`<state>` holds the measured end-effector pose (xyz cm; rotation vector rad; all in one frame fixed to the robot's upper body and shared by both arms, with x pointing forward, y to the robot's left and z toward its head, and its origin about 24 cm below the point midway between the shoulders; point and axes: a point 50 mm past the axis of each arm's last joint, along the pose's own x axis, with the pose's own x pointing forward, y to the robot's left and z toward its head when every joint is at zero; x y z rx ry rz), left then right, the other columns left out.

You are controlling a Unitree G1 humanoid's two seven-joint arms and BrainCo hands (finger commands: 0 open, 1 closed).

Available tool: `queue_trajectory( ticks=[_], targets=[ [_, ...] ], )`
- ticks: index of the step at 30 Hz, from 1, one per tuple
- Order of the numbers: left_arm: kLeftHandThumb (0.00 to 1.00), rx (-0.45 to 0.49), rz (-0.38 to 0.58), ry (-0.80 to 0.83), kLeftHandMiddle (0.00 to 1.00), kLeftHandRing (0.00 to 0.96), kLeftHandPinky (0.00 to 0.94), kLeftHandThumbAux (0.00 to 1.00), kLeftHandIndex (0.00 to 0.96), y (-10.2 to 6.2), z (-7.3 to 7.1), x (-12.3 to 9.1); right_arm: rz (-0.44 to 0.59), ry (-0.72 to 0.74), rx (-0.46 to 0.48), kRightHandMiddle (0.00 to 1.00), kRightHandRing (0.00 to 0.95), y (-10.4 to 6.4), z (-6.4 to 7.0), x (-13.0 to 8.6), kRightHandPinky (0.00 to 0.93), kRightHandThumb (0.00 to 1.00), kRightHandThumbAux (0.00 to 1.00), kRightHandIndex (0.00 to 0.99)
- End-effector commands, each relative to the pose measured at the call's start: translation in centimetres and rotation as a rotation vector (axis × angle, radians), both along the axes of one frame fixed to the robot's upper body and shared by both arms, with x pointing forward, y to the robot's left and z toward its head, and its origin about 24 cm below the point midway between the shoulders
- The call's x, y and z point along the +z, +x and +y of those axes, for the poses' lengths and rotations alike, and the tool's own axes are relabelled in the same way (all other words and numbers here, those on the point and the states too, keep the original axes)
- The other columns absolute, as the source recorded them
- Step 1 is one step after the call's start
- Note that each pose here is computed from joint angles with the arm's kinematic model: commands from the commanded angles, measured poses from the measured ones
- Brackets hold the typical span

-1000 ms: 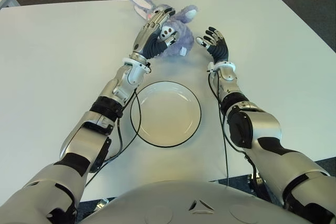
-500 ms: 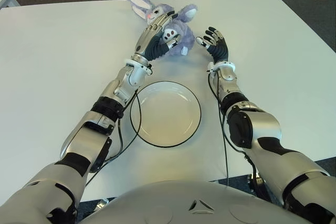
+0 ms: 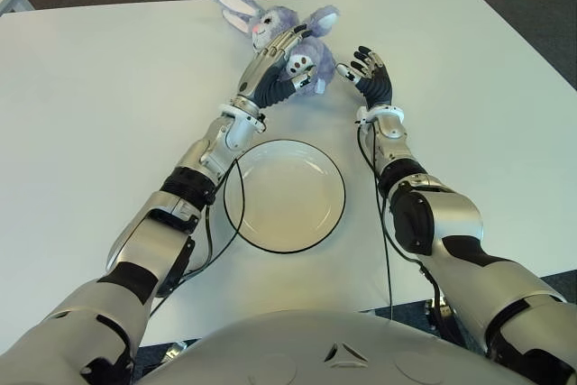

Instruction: Put the doll into the plate.

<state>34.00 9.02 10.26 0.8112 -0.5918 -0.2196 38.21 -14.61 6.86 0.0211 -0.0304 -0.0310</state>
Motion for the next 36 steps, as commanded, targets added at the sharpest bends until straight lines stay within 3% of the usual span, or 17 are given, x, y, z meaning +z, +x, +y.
queue_trajectory(
  ticks=[1, 36],
  targets=[
    [0.423, 0.001, 0.017, 0.025, 0.0, 0.0, 0.032, 0.202, 0.0, -0.01, -0.16, -0.53, 0.079, 0.003, 0.002, 0.135, 0.128, -0.65, 0.22, -1.76, 0.138, 0.008, 0.758, 0.137],
    [0.466, -0.082, 0.049, 0.008, 0.0, 0.0, 0.013, 0.217, 0.0, -0.72, -0.72, -0.11, 0.08, 0.011, 0.0, 0.157, 0.144, -0.67, 0.46, -1.79, 0.147, 0.031, 0.782, 0.135]
  ],
)
